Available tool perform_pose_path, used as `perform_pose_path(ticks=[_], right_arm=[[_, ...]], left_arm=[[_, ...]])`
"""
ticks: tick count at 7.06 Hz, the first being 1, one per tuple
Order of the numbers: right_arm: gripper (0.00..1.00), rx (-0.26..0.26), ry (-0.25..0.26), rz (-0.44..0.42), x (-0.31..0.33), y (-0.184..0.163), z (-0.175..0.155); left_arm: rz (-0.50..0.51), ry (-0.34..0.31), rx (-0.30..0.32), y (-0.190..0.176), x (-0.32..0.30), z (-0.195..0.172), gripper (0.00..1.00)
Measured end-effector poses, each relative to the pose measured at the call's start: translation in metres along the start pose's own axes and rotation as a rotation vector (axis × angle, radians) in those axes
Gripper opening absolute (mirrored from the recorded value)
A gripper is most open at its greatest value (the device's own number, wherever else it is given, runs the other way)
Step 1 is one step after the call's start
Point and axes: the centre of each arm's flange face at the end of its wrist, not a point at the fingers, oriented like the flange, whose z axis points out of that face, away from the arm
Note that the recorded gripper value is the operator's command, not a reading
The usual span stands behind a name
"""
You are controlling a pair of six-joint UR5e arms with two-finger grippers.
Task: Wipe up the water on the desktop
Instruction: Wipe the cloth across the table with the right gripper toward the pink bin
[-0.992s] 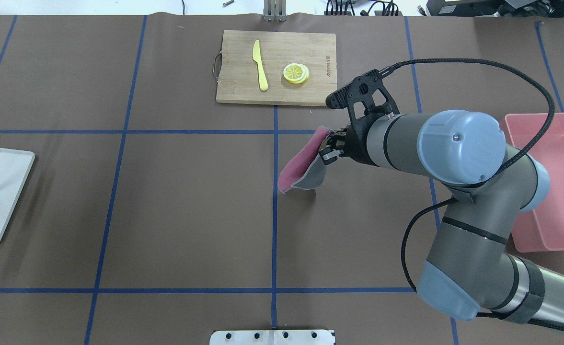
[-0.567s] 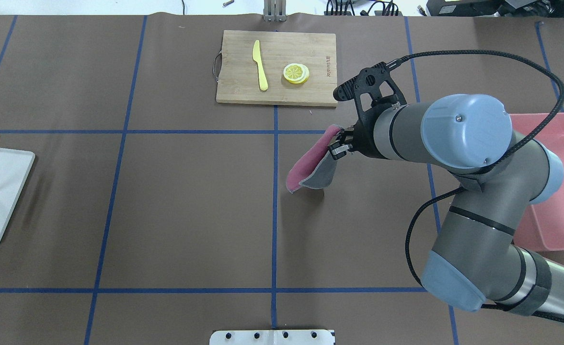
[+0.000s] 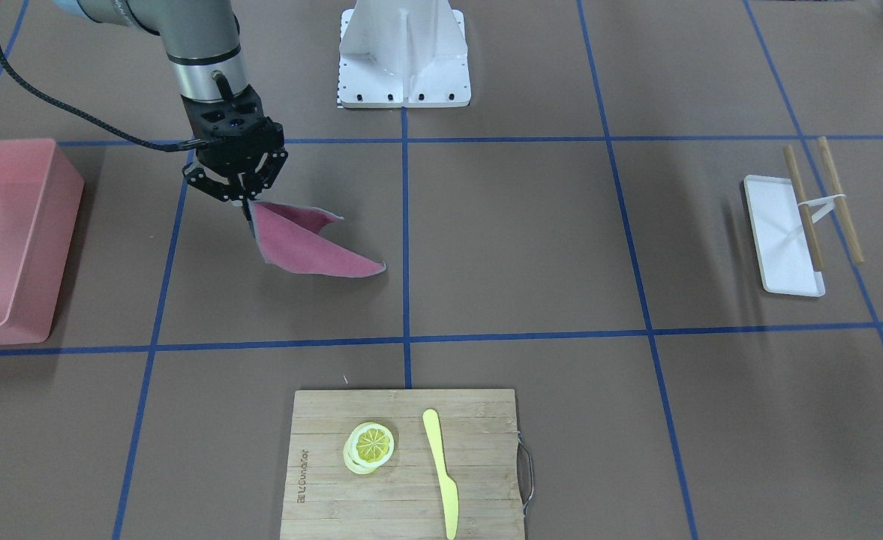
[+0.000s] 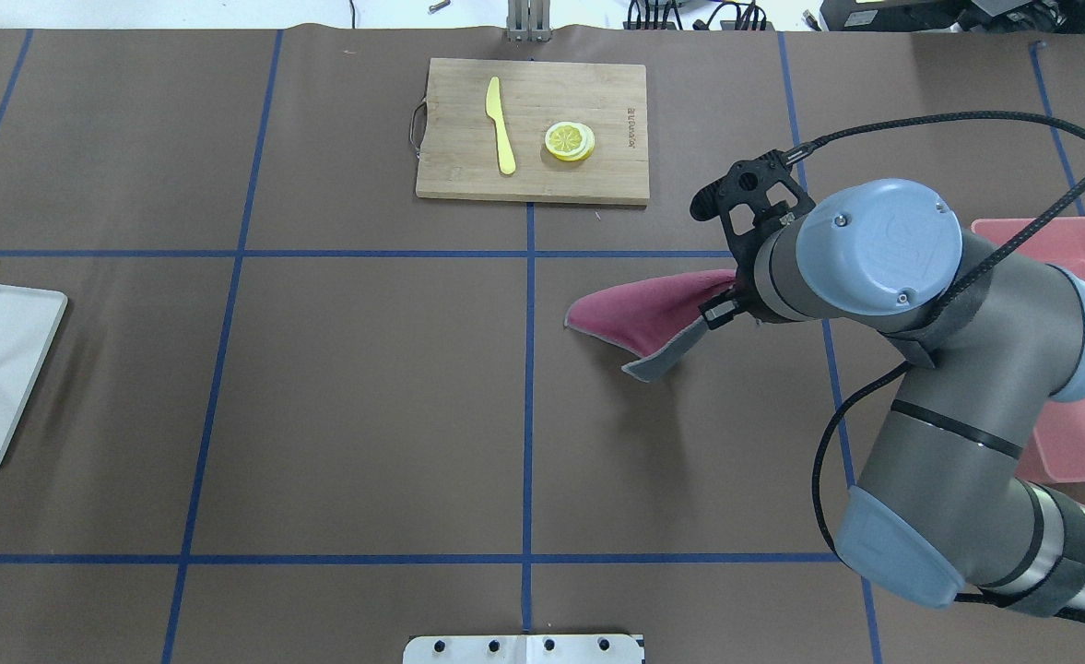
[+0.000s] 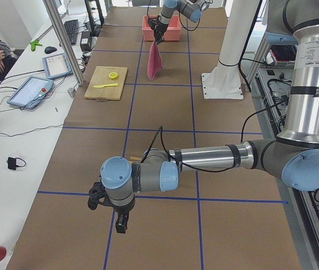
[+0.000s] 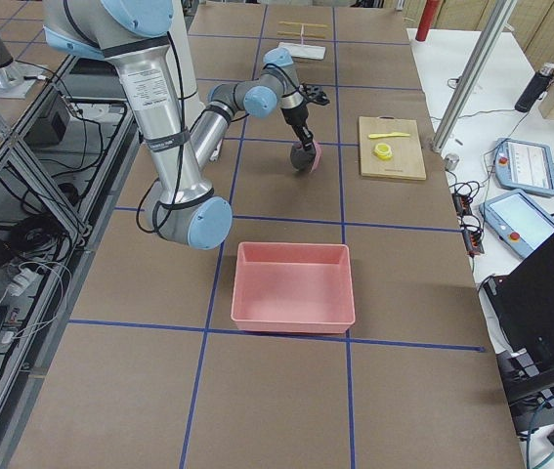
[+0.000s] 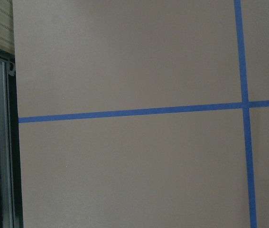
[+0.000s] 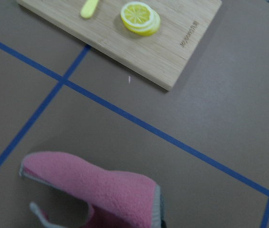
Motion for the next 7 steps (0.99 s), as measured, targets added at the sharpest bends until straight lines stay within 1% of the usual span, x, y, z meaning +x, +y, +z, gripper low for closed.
perform_pose_path(ticks=[2,3,4,5,6,7], right_arm=[[0.00,-0.137,0.100,0.010,0.041,0.054,0.004],[0.00,-0.217,0.161,0.009,0.055,0.078,0.004],[0.00,-0.307,0.243,-0.001,0.063,0.098,0.005],[0.00,-0.367,0.315,-0.015,0.068,0.111,0.007],[0.00,-0.393,0.352,-0.036,0.061,0.116,0.011],[0.00,-0.378,0.339,-0.045,0.031,0.105,0.015]], left_arm=[[0.001,0.002,0.001,0.000,0.000,0.000,0.98],[0.001,0.002,0.002,0.000,0.000,0.000,0.98],[0.002,0.002,0.003,0.000,0.001,-0.001,0.98],[0.003,0.002,0.004,0.000,0.001,-0.001,0.98],[0.003,0.001,0.005,-0.001,0.001,-0.002,0.98],[0.003,0.001,0.006,-0.002,0.002,-0.002,0.98]])
